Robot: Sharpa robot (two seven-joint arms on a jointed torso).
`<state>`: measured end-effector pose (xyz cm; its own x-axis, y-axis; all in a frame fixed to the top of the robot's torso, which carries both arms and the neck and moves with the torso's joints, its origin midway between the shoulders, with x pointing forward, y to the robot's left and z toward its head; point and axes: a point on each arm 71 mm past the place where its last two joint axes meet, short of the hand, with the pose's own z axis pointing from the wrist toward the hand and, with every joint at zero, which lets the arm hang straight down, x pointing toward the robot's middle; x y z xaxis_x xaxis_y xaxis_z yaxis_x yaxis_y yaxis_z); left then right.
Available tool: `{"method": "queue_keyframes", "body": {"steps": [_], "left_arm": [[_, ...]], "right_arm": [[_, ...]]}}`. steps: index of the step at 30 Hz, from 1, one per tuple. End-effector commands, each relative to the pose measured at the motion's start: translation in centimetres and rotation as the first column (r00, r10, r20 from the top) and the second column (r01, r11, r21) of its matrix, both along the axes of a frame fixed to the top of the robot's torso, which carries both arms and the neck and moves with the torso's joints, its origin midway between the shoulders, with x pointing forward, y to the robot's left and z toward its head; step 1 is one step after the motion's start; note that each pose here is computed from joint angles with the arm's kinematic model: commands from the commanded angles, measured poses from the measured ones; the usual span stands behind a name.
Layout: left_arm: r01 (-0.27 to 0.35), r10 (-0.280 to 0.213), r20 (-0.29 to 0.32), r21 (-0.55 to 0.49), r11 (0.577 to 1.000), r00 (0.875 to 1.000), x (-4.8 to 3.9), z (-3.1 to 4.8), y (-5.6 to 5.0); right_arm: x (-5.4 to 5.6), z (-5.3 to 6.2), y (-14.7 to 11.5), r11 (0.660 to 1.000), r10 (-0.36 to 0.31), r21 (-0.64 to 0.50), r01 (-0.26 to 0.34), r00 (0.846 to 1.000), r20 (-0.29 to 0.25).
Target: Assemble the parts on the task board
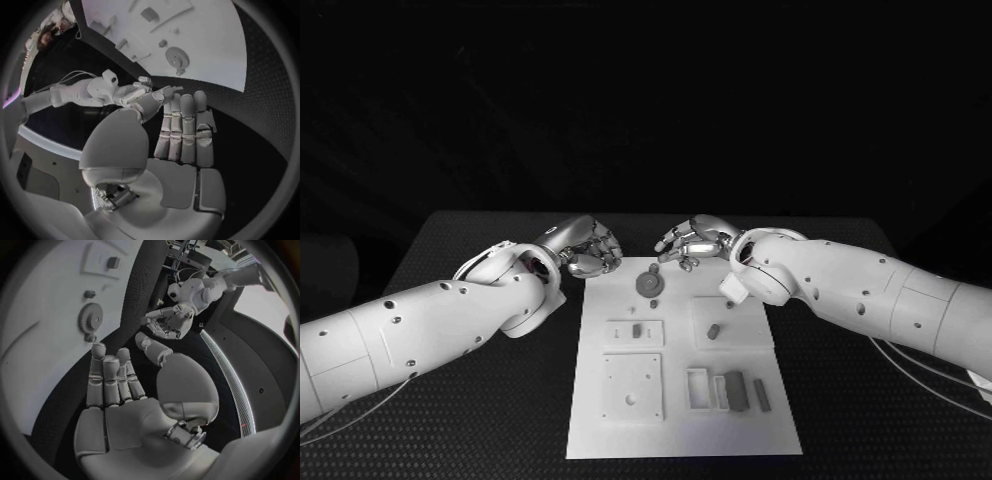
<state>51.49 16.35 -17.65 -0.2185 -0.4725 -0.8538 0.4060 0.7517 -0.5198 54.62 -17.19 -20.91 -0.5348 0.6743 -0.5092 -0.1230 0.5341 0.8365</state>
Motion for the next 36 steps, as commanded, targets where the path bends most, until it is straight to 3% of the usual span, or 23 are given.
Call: {"method": "queue_keyframes", "body": {"steps": [1,4,9,12,19,22,30,36], "left_arm": [[-0.040,0.020,-0.141,-0.141,0.989,0.990,0.22,0.01,0.3],[-0.088,0.039,-0.222,-0.214,0.973,0.974,0.52,-0.14,0.8],[-0.122,0.042,-0.284,-0.269,0.955,0.958,0.66,-0.33,1.5],[-0.159,0.040,-0.345,-0.324,0.932,0.938,0.74,-0.54,1.8],[-0.192,-0.023,-0.455,-0.420,0.887,0.890,0.71,-0.90,2.3],[-0.210,-0.037,-0.479,-0.450,0.868,0.877,0.87,-0.96,2.7],[-0.226,-0.035,-0.490,-0.462,0.858,0.871,1.08,-0.88,3.7],[-0.246,0.013,-0.463,-0.446,0.860,0.886,1.97,-0.57,5.2]], "right_arm": [[-0.3,-0.4,0.5,0.998,0.042,0.058,-0.040,0.998,-0.045],[-0.5,-0.7,0.6,0.995,0.047,0.088,-0.040,0.996,-0.074],[-0.7,-1.1,0.8,0.985,0.066,0.170,-0.043,0.989,-0.135],[-0.8,-1.2,0.8,0.974,0.071,0.223,-0.033,0.984,-0.165],[-1.0,-1.3,1.0,0.942,0.112,0.336,-0.023,0.962,-0.249],[-1.1,-1.4,1.3,0.930,0.126,0.367,-0.016,0.952,-0.279],[-1.3,-1.8,1.5,0.927,0.126,0.375,-0.006,0.946,-0.298],[-1.1,-1.7,1.1,0.932,0.103,0.363,0.006,0.955,-0.280]]}}
